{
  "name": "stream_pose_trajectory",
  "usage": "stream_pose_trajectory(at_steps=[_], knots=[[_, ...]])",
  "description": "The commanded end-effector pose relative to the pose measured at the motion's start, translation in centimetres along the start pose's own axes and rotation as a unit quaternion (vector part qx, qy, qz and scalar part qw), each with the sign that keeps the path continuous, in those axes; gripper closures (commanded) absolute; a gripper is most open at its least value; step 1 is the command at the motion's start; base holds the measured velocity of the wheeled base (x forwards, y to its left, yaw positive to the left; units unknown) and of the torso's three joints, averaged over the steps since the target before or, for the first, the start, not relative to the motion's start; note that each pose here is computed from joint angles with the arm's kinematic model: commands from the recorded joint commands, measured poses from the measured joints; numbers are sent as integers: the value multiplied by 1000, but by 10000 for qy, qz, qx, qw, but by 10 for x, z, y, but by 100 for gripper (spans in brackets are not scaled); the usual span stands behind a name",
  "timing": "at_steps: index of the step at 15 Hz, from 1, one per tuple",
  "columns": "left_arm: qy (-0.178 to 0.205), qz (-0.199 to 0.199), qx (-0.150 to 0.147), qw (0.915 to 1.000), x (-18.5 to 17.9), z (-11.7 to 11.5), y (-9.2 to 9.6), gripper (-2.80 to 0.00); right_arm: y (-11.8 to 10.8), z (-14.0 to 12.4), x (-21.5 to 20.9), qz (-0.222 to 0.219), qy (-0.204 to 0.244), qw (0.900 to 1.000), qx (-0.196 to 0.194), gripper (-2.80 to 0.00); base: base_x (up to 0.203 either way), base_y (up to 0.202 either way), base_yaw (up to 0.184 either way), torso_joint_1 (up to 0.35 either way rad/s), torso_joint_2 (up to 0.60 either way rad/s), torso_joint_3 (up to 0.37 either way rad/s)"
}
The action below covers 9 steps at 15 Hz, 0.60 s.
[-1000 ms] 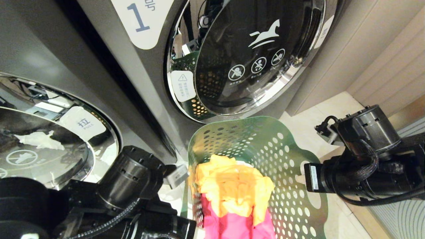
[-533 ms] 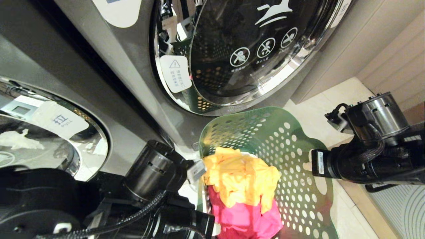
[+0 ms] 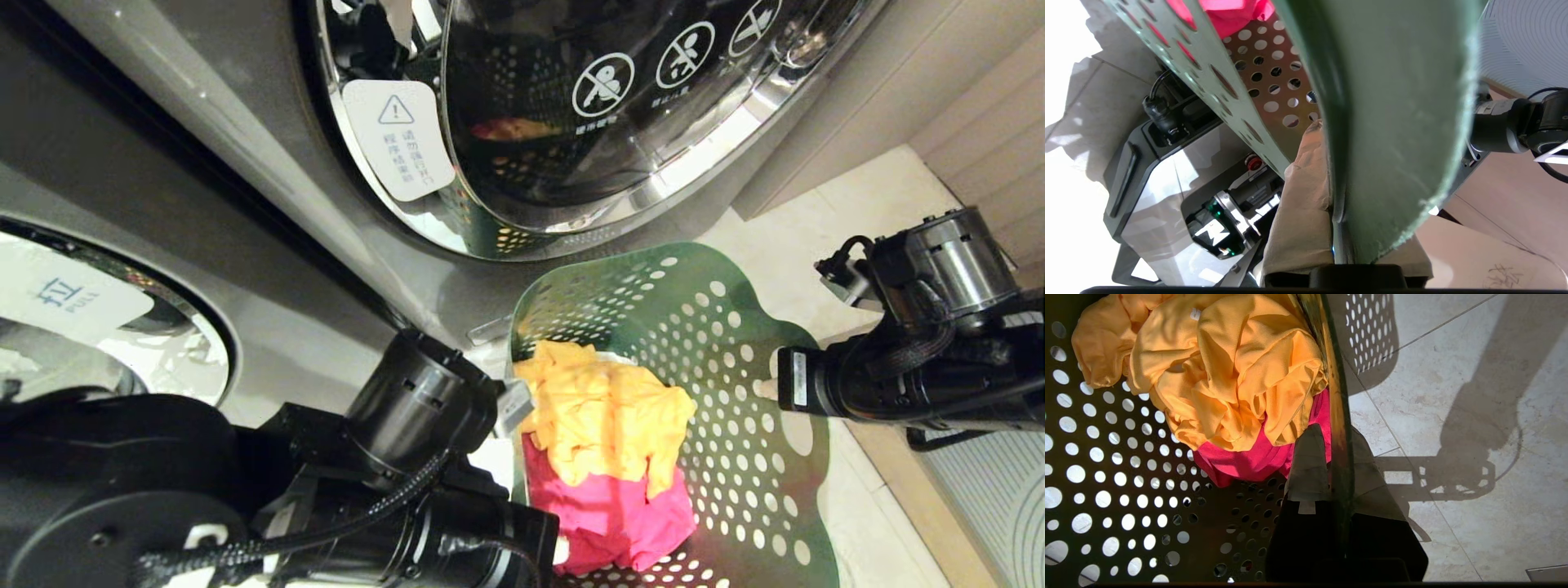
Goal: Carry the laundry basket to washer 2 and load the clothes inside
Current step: Pick up the clothes basket and put it beside the washing machine
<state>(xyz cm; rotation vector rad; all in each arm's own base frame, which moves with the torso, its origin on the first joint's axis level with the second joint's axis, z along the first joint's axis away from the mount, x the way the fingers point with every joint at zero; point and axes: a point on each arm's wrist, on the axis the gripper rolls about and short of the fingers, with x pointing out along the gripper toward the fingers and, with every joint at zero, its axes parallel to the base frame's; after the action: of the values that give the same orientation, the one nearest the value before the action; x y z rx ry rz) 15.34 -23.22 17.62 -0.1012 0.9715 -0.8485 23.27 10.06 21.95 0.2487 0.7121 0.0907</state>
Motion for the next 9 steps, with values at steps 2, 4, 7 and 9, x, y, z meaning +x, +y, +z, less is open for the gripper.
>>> stream_pose_trajectory(at_steps=[2, 4, 7, 9], knots=[[67, 11, -13, 10000, 4, -1, 0, 0, 1, 1, 1, -2, -1, 10000, 18, 0, 0, 0, 0, 2, -1, -203], [67, 11, -13, 10000, 4, -1, 0, 0, 3, 4, 3, 5, -15, 10000, 20, 0, 0, 0, 0, 4, 4, -197], [96, 113, -23, 9999, 9, -2, 1, 0, 4, 5, 9, -15, 25, 10000, 18, 0, 0, 0, 0, 8, 1, -197], [124, 293, -38, 9995, 15, -3, 4, 0, 4, 4, 13, -42, 81, 10000, 8, 0, 0, 0, 0, 1, 2, -192]])
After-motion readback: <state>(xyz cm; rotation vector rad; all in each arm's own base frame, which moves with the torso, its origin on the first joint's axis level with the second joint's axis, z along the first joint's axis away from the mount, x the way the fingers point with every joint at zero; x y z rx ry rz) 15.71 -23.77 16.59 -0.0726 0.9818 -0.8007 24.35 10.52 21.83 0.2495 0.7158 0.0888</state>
